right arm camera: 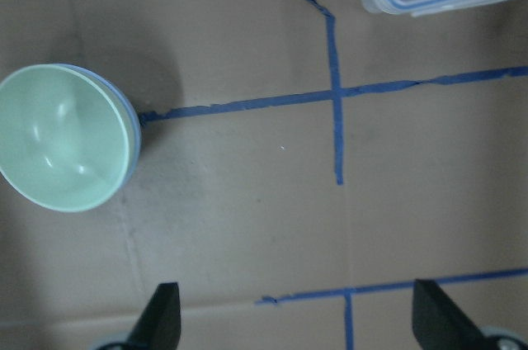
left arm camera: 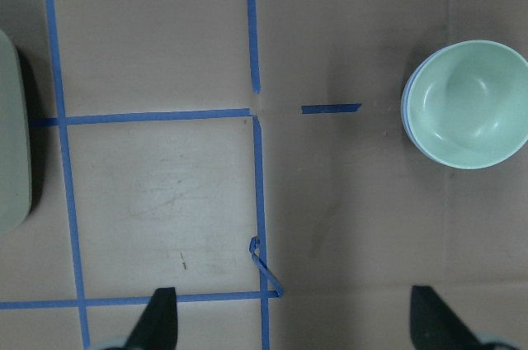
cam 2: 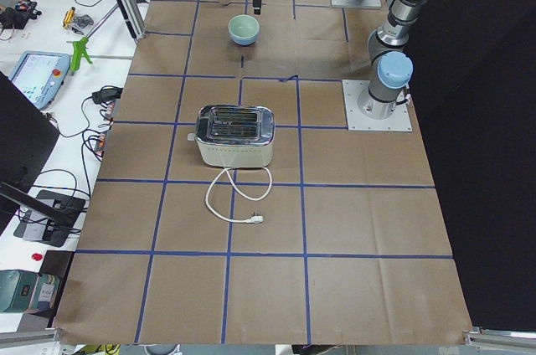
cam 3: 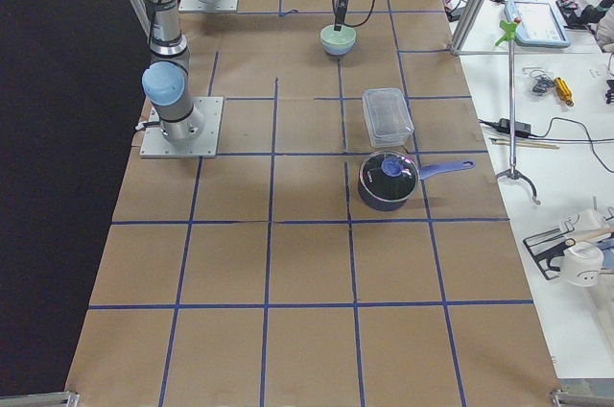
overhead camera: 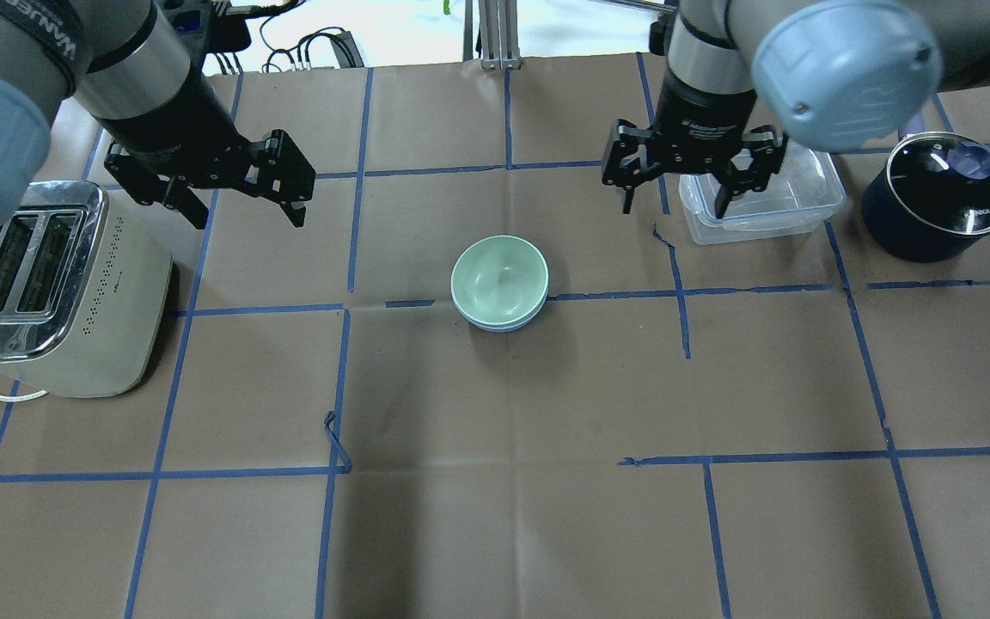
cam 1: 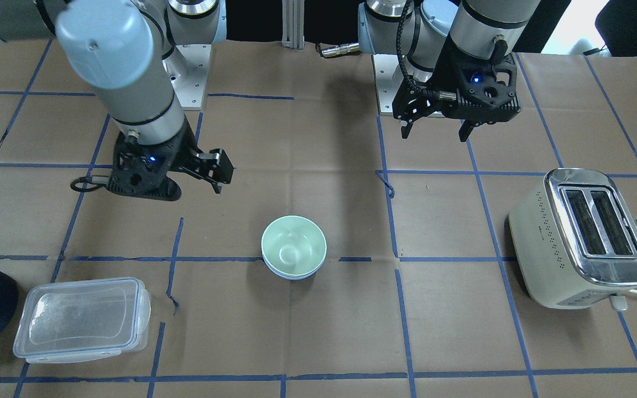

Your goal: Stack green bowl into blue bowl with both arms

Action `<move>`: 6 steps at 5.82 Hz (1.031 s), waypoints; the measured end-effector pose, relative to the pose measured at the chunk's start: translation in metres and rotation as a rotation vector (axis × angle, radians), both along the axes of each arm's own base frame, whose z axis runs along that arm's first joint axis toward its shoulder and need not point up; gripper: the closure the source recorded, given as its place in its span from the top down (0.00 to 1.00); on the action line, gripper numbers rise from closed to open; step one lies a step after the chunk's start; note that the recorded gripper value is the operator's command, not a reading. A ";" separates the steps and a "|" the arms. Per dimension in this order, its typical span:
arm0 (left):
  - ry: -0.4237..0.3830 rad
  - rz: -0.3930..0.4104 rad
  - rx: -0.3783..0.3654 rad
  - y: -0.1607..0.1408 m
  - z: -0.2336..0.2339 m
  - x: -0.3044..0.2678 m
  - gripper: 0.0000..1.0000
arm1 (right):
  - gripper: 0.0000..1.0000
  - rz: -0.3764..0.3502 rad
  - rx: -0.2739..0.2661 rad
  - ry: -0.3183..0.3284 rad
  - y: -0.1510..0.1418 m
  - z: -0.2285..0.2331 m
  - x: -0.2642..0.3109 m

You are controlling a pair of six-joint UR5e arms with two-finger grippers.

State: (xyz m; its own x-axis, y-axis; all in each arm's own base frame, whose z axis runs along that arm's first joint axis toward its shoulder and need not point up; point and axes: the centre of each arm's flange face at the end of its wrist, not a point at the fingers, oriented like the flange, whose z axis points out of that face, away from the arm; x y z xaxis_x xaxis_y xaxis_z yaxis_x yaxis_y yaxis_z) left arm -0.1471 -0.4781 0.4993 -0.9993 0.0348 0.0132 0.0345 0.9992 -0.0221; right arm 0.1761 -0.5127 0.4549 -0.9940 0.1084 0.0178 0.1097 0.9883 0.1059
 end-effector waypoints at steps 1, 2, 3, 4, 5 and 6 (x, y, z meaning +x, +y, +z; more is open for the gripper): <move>0.000 0.000 0.000 0.000 0.000 0.000 0.98 | 1.00 -0.003 0.024 0.006 0.023 0.017 -0.023; 0.000 0.000 0.000 0.000 0.000 0.000 0.98 | 1.00 -0.012 0.025 0.006 0.037 0.023 -0.031; 0.000 0.000 0.000 0.000 0.000 0.000 0.98 | 1.00 -0.018 0.015 0.008 0.041 0.026 -0.033; 0.000 0.000 0.000 0.000 0.000 0.000 0.98 | 1.00 -0.020 0.004 0.009 0.041 0.029 -0.034; 0.000 0.000 0.000 0.000 0.000 0.000 0.98 | 1.00 -0.020 -0.001 0.009 0.041 0.030 -0.034; 0.000 0.000 0.000 0.000 0.000 0.000 0.98 | 1.00 -0.020 -0.003 0.009 0.041 0.031 -0.034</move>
